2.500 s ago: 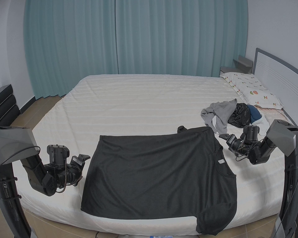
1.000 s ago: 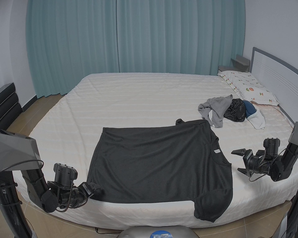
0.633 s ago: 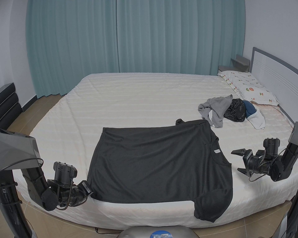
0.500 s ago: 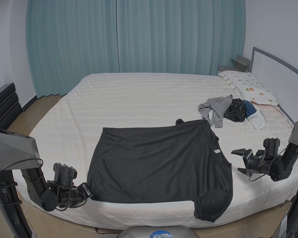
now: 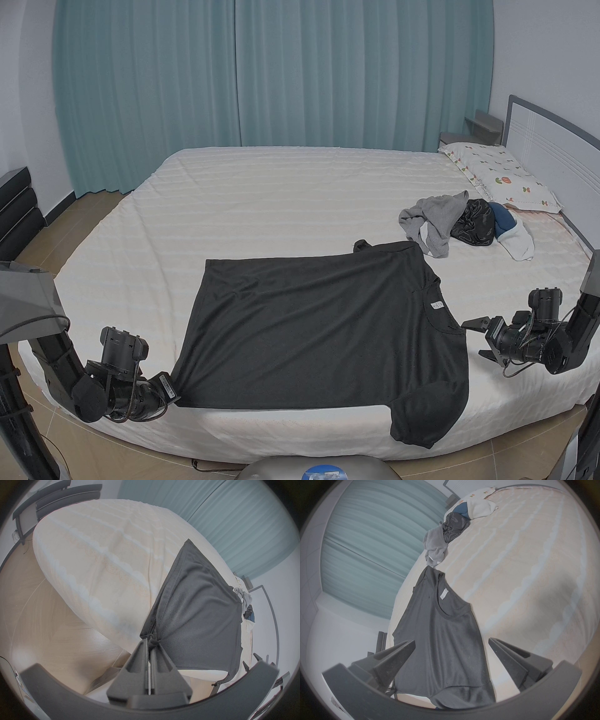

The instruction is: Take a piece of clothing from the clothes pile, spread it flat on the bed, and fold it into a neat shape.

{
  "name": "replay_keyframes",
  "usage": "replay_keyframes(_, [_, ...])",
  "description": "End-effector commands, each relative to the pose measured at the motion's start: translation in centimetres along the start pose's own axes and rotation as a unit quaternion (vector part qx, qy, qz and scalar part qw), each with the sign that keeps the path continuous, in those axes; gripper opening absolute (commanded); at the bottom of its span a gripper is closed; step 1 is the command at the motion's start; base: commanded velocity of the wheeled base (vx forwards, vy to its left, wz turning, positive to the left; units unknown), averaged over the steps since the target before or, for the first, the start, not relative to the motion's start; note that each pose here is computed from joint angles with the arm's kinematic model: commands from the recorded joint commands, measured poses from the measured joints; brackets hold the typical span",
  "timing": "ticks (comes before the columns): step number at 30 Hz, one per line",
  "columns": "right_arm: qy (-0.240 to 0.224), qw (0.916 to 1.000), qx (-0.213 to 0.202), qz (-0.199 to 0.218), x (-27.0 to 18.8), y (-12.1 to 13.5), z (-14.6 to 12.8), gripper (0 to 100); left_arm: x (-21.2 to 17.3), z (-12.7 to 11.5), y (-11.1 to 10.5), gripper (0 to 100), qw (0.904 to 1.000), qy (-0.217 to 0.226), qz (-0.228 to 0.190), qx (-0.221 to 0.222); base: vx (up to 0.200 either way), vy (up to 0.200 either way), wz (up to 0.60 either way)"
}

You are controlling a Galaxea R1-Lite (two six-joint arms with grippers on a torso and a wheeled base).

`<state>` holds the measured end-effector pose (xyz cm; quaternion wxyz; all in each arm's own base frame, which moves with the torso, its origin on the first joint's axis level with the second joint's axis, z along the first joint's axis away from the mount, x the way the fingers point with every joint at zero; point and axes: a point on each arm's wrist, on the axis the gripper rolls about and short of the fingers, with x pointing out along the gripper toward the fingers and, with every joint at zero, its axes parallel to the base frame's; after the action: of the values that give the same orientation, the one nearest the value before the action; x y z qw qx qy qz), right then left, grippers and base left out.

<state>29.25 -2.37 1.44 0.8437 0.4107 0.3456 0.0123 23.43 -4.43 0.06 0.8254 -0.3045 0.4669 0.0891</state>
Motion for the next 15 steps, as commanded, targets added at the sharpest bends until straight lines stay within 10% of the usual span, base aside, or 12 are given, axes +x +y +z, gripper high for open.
replay_keyframes(1, [0.010, 0.9999, -0.003, -0.006, -0.2, -0.2, -0.6, 100, -0.4, 0.4, -0.2, 0, 0.9999, -0.010, -0.008, -0.002, 0.000, 0.000, 0.00])
replay_keyframes(15, [0.055, 0.9981, -0.007, -0.028, 1.5, -1.1, -2.2, 100, -0.3, 0.5, -0.3, 0, 0.9999, -0.012, -0.009, -0.003, 0.000, 0.000, 0.00])
